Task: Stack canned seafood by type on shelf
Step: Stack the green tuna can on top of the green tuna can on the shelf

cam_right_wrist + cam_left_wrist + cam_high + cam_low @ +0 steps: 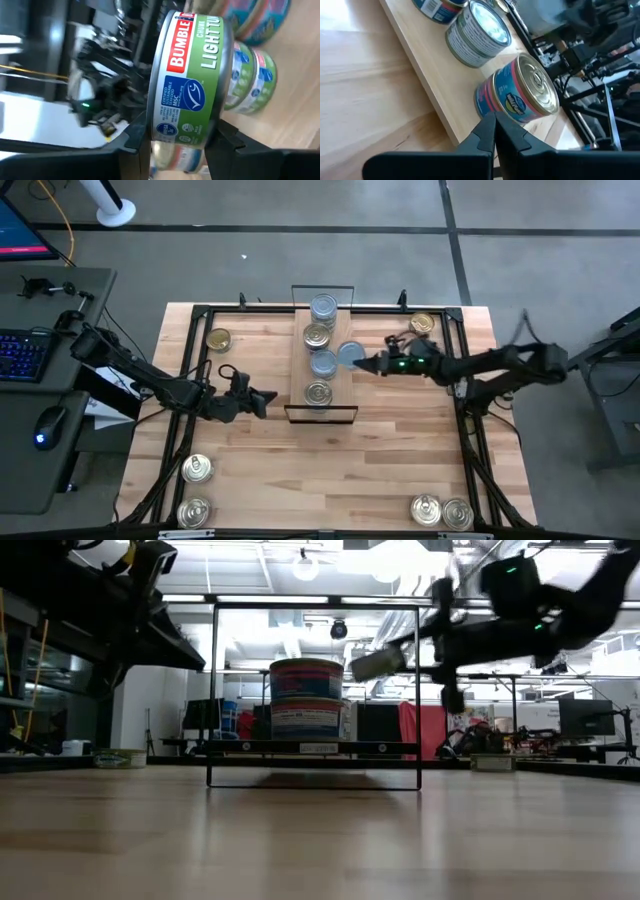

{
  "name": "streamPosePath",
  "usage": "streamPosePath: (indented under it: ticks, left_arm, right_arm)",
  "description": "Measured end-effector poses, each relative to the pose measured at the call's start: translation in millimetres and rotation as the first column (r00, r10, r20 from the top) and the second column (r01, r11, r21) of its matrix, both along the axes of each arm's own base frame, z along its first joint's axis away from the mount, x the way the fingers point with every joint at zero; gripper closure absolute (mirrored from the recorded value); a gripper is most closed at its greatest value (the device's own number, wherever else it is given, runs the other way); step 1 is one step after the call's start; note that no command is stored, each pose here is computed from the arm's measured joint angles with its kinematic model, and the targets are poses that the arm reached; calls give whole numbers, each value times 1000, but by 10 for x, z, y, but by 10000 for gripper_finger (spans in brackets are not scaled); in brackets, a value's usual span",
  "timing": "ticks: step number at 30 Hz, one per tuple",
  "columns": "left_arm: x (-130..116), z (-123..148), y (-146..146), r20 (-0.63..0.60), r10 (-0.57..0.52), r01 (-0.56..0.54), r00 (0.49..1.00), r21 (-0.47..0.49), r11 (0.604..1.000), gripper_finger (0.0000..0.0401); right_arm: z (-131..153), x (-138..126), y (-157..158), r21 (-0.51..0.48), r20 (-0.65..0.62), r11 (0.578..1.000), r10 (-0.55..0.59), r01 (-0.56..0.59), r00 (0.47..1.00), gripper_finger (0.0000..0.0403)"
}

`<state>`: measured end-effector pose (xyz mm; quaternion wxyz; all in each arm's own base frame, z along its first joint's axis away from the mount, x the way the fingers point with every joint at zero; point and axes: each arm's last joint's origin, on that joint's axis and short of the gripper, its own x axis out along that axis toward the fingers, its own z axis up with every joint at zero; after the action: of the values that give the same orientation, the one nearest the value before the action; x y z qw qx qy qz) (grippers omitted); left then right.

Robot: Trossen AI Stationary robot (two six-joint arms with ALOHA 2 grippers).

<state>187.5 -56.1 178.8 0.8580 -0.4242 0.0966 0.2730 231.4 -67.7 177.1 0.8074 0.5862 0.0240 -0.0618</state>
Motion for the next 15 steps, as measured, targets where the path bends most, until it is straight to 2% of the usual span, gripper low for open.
streamPosePath:
  ticks: [5,10,12,15]
  left_arm:
    - [2,-3,-8,-12,-32,32,999,-3,999,401]
    - [4,-9,-22,-21,-72,72,997,-26,997,401]
    - [4,-10,-26,-29,-91,91,995,-20,996,401]
    - [6,-13,-34,-49,-133,133,990,-3,991,401]
  right_arm:
    - [99,330,-57,-19,55,999,42,-41,998,292]
    - [21,516,-113,20,7,999,41,-42,999,292]
    - [23,574,-134,32,12,999,29,-30,999,292]
    - [-92,641,-158,83,-47,997,15,-11,999,292]
